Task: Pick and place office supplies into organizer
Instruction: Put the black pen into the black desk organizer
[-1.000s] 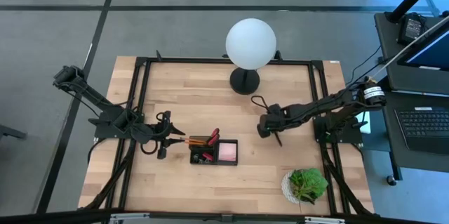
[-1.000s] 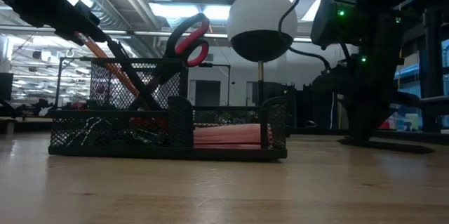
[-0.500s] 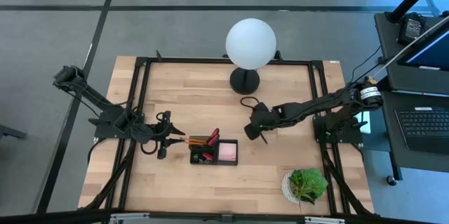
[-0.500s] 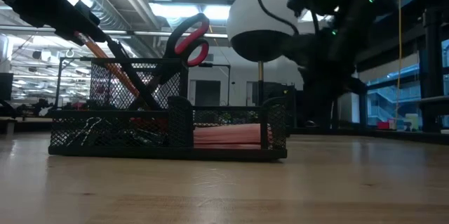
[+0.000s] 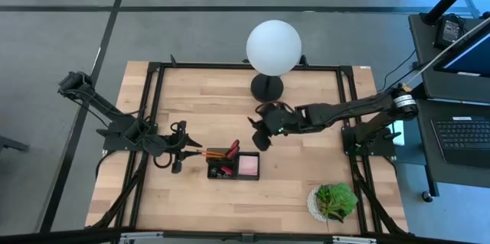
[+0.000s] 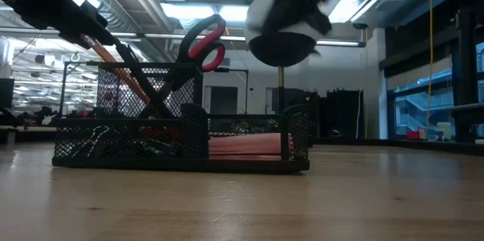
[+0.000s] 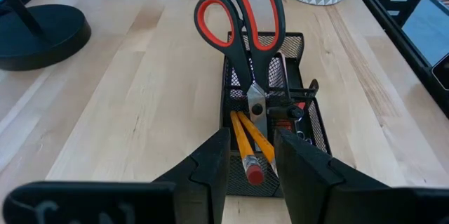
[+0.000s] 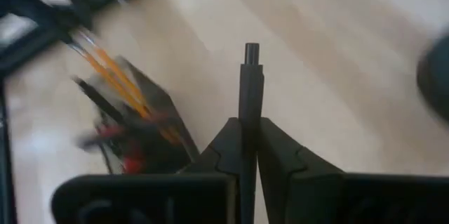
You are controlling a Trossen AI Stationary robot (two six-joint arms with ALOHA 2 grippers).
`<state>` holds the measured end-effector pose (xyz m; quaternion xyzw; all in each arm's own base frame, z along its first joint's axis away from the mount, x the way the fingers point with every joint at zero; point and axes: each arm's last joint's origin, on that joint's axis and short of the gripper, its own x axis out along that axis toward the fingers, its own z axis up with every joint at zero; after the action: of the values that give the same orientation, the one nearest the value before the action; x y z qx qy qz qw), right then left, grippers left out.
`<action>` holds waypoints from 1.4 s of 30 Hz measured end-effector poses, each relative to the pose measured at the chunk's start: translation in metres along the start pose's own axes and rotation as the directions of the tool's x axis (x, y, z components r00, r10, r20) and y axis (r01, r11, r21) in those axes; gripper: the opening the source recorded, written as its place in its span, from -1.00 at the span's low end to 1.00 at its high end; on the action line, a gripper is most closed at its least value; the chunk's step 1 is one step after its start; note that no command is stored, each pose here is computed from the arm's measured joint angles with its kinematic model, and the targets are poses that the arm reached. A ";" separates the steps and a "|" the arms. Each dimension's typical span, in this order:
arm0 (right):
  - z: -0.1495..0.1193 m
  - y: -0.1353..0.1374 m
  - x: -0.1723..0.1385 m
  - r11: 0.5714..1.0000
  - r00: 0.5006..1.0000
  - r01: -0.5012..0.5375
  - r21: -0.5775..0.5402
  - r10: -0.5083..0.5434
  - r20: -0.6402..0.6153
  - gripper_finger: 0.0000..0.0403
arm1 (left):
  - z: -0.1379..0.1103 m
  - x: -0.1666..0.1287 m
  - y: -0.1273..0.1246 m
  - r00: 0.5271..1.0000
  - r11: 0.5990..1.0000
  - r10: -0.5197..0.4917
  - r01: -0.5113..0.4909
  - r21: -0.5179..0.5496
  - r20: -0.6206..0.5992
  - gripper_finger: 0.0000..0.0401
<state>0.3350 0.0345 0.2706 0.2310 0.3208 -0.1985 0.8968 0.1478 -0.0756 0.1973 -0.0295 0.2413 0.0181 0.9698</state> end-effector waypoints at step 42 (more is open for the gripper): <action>-0.020 0.111 0.093 0.866 0.794 -0.240 -0.440 0.435 0.424 -0.84 | 0.000 0.000 0.000 1.000 1.000 -0.003 0.003 0.000 -0.001 -0.47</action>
<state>0.4477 0.1166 0.2271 0.0546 0.0556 -0.0232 0.9967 0.1478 -0.0756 0.1973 -0.0299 0.2416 0.0167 0.9698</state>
